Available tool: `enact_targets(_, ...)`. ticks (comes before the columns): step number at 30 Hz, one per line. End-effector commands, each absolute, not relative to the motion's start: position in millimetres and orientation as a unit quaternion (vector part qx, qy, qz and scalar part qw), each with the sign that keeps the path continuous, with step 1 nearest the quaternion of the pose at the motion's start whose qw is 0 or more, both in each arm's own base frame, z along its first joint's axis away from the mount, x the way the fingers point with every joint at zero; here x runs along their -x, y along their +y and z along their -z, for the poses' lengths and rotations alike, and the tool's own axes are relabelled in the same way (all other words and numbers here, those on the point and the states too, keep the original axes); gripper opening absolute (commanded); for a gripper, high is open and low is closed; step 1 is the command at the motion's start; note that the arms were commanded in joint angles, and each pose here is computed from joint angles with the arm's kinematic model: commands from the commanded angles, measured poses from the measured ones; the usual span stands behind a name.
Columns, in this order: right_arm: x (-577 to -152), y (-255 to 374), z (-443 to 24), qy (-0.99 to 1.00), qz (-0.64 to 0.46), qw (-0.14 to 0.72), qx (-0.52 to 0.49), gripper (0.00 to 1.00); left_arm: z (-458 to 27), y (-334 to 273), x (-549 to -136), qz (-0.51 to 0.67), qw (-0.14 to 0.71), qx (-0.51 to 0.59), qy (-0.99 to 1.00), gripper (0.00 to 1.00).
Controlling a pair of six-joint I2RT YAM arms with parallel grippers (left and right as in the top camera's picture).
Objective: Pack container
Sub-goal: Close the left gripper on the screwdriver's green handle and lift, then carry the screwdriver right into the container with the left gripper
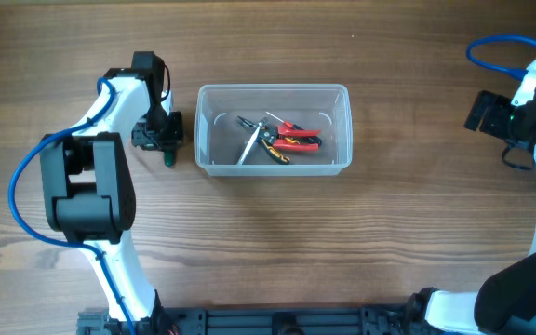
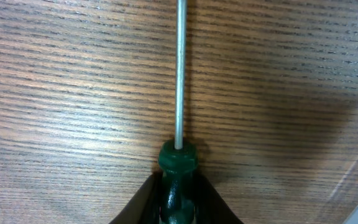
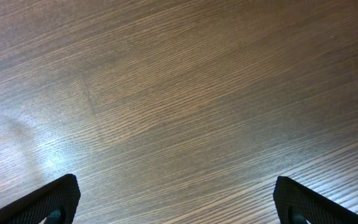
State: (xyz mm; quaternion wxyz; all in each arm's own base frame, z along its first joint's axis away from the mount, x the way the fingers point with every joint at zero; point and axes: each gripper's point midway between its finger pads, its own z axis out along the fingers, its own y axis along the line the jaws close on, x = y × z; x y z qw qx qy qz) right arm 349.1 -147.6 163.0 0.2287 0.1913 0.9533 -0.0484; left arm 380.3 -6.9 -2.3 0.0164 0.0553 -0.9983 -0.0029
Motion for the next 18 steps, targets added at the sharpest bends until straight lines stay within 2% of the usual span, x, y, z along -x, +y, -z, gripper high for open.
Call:
enact_targets(1, -349.1, -148.0, -162.7, 0.952, 0.045, 0.230, -0.198, 1.00, 5.7, -3.3, -378.6, 0.008, 0.020, -0.057, -0.998, 0.15)
enact_targets(9, -349.1, -148.0, -162.7, 0.952, 0.045, 0.230, -0.198, 1.00, -22.6, 7.0, -397.2, 0.009, -0.023, -0.069, -0.997, 0.08)
enact_targets(18, -349.1, -148.0, -162.7, 0.952, 0.045, 0.230, -0.198, 1.00, -141.4, 16.0, -430.0, 0.003, -0.171, -0.072, -0.983, 0.06)
